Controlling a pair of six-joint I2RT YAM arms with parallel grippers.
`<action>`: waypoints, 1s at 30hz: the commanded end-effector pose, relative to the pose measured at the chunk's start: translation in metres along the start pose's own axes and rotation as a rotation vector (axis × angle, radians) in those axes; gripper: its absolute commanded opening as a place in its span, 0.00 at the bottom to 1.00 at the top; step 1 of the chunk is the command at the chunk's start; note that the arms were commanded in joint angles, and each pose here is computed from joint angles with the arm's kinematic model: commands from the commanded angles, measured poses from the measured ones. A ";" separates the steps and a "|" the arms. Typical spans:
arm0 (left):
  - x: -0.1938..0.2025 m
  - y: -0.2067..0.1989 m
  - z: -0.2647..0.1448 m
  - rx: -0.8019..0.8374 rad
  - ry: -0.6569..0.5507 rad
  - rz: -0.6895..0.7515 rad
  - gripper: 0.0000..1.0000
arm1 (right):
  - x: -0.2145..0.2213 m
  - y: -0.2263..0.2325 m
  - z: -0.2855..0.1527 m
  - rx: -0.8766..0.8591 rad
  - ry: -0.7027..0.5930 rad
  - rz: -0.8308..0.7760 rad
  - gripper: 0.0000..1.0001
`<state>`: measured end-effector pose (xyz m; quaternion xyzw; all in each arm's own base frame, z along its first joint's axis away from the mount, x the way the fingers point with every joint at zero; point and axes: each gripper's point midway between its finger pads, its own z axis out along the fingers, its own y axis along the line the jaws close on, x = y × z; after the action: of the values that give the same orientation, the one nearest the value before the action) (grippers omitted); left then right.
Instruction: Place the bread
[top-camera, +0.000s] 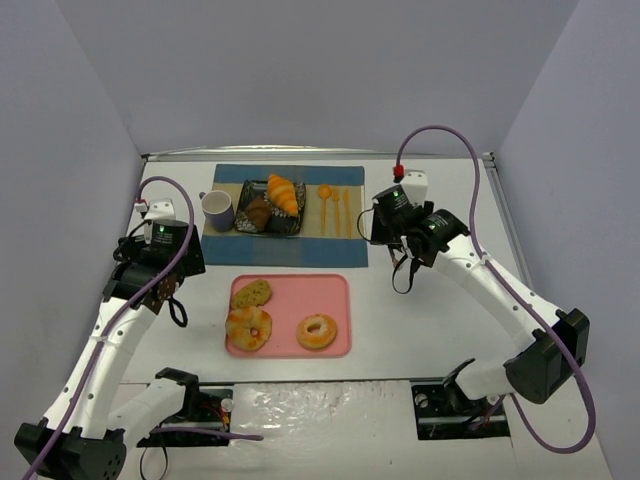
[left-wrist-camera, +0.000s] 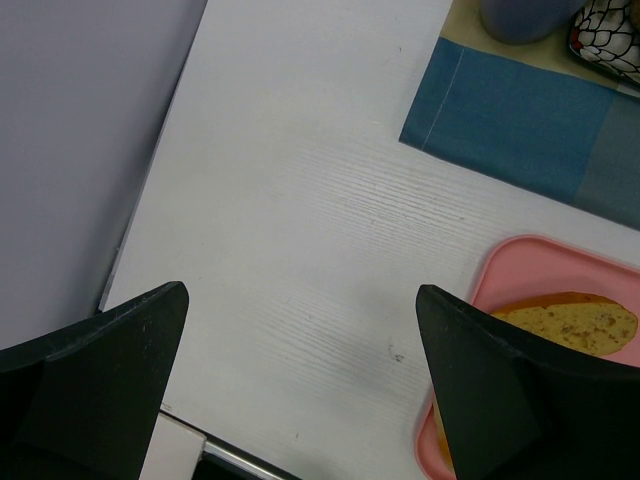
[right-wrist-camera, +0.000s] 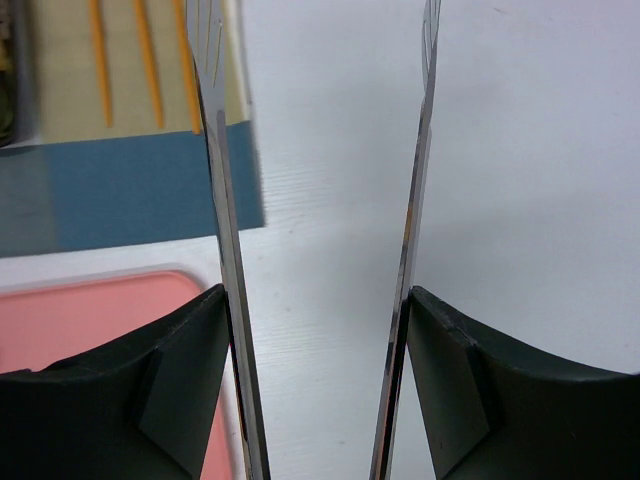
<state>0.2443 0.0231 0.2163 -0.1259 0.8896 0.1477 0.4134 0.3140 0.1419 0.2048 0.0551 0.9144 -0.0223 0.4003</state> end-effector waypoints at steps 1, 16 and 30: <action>-0.027 0.001 -0.009 0.006 -0.067 -0.021 0.97 | 0.006 -0.028 0.016 0.107 -0.013 0.077 0.64; -0.031 0.003 -0.010 -0.001 -0.076 -0.006 0.97 | 0.049 -0.059 0.101 0.223 -0.017 0.159 0.66; -0.033 0.006 -0.014 -0.010 -0.086 -0.004 0.97 | 0.101 -0.041 0.161 0.140 0.221 0.122 0.73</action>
<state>0.2468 0.0243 0.2234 -0.1154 0.8879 0.1547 0.4175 0.3384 0.0846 0.0135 0.1383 0.9464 -0.0874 0.2784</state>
